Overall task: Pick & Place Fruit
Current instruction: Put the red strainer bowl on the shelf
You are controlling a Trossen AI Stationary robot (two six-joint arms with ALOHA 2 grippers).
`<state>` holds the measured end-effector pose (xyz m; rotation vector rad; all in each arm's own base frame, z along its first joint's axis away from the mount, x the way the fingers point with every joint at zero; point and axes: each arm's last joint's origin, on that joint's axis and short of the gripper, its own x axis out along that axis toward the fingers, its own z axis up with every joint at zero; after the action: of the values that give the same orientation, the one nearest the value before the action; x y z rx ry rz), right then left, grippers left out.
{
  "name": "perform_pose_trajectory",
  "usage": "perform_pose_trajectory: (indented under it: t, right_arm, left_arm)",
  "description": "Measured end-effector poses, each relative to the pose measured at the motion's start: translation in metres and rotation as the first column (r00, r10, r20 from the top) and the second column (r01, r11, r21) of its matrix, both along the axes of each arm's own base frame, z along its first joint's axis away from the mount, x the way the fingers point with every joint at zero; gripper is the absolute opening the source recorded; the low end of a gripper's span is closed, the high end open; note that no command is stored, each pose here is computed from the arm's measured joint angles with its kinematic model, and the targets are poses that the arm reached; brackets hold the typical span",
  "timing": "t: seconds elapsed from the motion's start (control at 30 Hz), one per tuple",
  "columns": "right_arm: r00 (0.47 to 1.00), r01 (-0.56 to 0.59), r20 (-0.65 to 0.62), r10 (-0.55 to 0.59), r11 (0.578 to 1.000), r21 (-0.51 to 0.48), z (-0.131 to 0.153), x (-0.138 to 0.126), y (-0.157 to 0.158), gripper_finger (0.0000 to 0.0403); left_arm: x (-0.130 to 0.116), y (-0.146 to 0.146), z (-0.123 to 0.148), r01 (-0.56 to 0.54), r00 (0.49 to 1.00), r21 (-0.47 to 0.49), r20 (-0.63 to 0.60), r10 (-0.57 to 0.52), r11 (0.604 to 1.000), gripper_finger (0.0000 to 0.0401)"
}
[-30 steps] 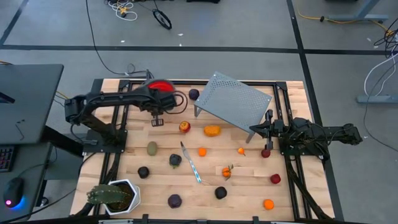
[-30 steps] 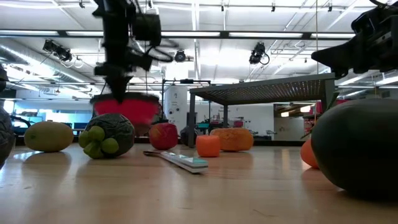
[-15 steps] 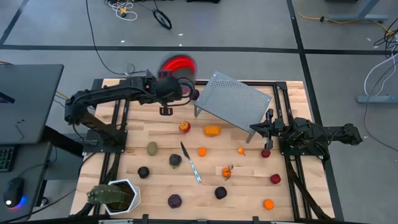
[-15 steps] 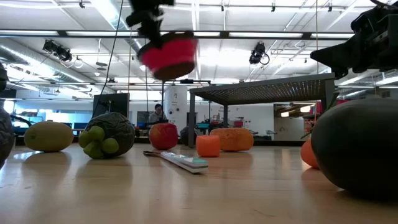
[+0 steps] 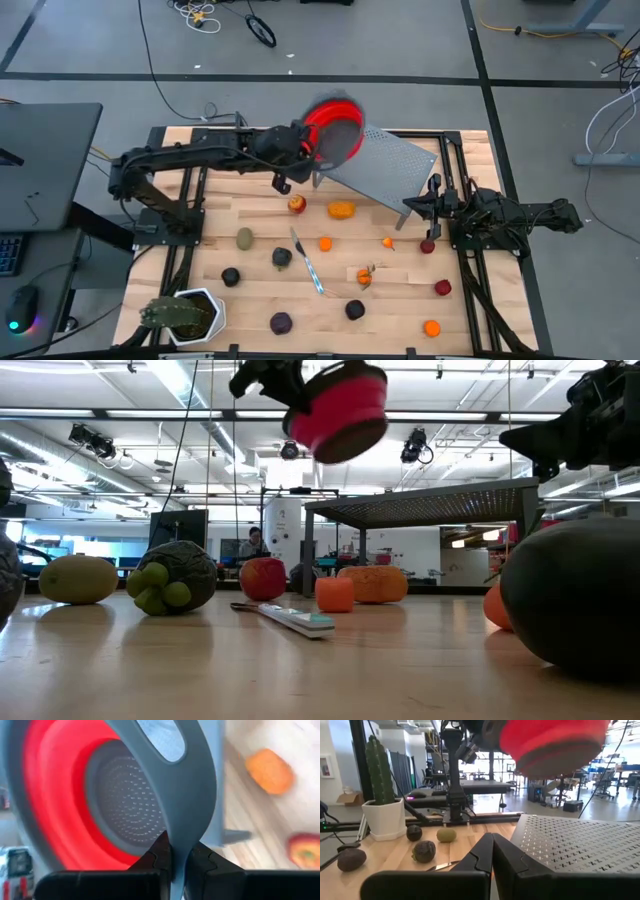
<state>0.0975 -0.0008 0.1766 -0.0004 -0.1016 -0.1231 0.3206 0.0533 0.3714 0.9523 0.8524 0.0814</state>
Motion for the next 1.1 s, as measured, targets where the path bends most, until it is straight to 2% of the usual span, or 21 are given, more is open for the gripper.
perform_pose_trajectory:
  t: [0.23, 0.33, 0.9, 1.03, 1.1]
  right_arm:
    - [1.000, -0.001, 0.012, 0.001, 1.000, 0.001, 0.001, 0.000, 0.000, 0.0016]
    - [1.000, -0.002, 0.017, 0.002, 1.000, 0.001, 0.002, 0.000, 0.000, 0.0016]
    - [1.000, -0.010, 0.019, 0.010, 1.000, 0.025, 0.002, 0.001, 0.000, 0.0016]
    - [1.000, -0.010, 0.018, 0.009, 1.000, 0.022, 0.002, 0.001, 0.000, 0.0016]
    - [1.000, -0.010, 0.016, 0.009, 1.000, 0.022, 0.002, 0.001, 0.000, 0.0016]
  left_arm:
    - [0.012, 0.000, -0.007, 0.055, 0.998, 0.034, -0.011, -0.055, 0.998, 0.0025]
    - [0.016, 0.001, -0.003, 0.083, 0.995, 0.034, 0.047, -0.084, 0.996, 0.0025]
    - [0.013, 0.010, -0.007, 0.098, 0.993, -0.117, 0.079, -0.089, 0.988, 0.0025]
    - [0.021, 0.013, -0.014, 0.109, 0.992, -0.112, 0.071, -0.101, 0.988, 0.0028]
    - [0.026, 0.015, -0.023, 0.123, 0.992, -0.098, 0.022, -0.122, 0.987, 0.0027]
